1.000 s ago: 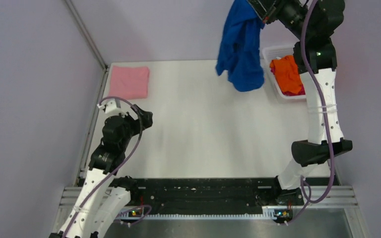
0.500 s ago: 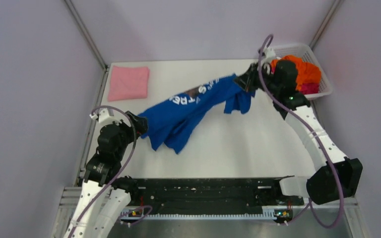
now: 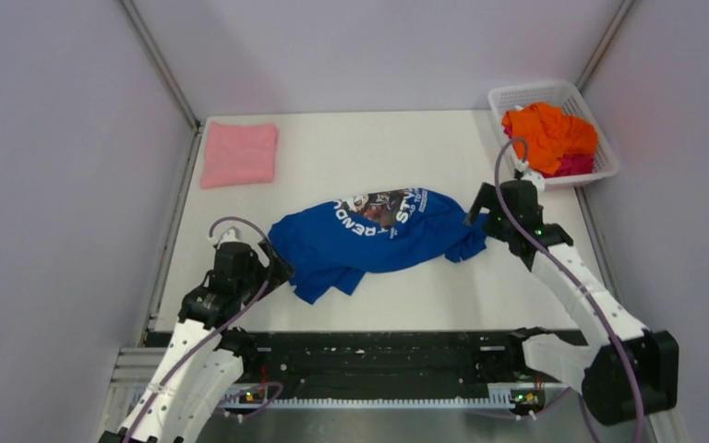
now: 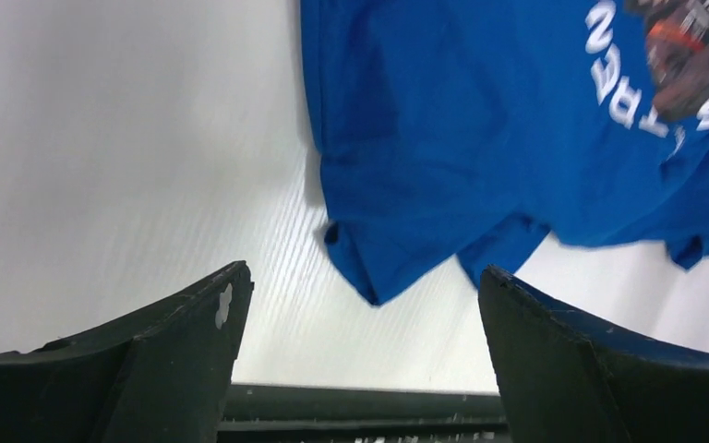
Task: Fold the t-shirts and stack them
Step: Move the tshirt to the center of the board, then flatten out the tshirt
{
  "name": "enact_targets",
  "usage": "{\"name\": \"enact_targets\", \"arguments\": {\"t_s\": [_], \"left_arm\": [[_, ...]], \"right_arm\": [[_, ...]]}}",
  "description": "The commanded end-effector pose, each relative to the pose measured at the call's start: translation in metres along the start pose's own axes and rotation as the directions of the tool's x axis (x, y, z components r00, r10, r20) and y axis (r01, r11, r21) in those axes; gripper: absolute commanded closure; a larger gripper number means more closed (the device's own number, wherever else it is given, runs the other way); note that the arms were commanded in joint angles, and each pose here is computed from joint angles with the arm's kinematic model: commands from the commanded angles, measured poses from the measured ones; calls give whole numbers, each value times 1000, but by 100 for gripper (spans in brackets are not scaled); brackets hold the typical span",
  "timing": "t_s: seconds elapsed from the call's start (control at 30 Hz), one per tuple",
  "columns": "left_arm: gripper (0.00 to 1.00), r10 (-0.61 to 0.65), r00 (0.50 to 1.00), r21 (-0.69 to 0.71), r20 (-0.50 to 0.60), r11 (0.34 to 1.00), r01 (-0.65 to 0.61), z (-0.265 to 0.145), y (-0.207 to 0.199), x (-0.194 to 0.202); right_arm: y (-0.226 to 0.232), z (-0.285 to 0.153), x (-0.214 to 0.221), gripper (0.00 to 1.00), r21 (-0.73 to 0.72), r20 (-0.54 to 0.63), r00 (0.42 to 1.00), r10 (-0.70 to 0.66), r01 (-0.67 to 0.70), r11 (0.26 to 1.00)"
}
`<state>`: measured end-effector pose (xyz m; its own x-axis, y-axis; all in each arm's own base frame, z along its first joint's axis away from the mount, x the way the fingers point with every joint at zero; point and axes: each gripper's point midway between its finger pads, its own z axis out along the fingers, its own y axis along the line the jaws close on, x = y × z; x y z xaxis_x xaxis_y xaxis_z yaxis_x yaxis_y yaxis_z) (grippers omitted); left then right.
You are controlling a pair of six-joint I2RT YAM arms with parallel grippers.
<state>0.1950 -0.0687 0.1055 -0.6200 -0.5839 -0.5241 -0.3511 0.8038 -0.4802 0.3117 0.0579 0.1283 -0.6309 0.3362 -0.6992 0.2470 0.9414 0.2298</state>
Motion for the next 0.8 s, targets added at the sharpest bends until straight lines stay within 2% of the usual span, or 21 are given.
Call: {"name": "enact_targets", "arguments": {"t_s": [0.0, 0.13, 0.27, 0.47, 0.67, 0.77], "left_arm": [[9, -42, 978, 115, -206, 991, 67, 7, -7, 52], [21, -26, 952, 169, -306, 982, 81, 13, -10, 79], [23, 14, 937, 235, -349, 969, 73, 14, -21, 92], [24, 32, 936, 221, -349, 974, 49, 30, -26, 98], [35, 45, 938, 191, -343, 981, 23, 51, -31, 99], [40, 47, 946, 120, -321, 993, -8, 62, -22, 97]], "right_arm": [[-27, -27, 14, 1, 75, 76, 984, 162, -168, 983], [-35, -35, 51, 7, 38, 12, 985, 174, -175, 984], [-21, -27, 82, 18, -68, -85, 983, 165, -171, 983], [6, -8, 94, 28, -177, -131, 984, 117, -140, 974], [18, 15, 102, 35, -165, -154, 984, 85, -110, 980], [17, 24, 102, 37, -146, -153, 984, 88, -110, 983]]}}
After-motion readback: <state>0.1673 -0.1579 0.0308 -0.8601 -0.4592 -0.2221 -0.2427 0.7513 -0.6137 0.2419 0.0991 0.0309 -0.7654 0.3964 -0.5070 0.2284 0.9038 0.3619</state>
